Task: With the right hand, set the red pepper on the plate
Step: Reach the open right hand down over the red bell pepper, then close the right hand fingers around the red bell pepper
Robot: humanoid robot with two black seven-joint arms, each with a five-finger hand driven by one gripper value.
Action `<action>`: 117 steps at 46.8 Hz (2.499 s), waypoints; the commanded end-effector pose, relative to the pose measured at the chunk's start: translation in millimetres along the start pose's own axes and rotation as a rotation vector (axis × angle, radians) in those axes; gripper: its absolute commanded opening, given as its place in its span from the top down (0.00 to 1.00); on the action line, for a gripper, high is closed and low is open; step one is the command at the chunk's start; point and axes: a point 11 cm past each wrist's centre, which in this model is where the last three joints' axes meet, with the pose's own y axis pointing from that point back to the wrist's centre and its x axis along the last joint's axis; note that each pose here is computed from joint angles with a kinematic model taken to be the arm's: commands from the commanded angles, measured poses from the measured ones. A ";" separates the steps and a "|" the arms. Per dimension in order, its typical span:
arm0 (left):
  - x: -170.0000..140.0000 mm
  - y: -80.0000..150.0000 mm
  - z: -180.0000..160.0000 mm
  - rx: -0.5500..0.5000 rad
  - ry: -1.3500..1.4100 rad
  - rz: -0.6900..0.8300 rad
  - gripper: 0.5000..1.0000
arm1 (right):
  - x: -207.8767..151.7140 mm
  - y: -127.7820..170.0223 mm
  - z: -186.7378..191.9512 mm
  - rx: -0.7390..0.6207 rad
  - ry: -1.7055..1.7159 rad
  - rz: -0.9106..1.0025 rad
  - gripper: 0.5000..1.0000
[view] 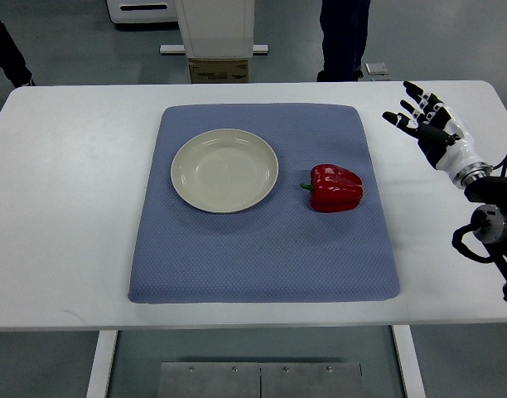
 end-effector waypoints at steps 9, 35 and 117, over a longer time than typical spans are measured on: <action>0.1 0.0 0.0 0.000 0.000 0.000 0.00 | -19.7 2.3 -8.2 0.013 0.237 -0.153 0.01; 0.1 0.0 0.0 0.000 0.000 0.000 0.00 | -59.1 -3.8 -4.9 -0.061 0.616 -0.395 0.01; 0.1 0.0 0.0 0.000 0.000 0.000 0.00 | -65.9 12.5 34.4 -0.204 0.889 -0.563 0.24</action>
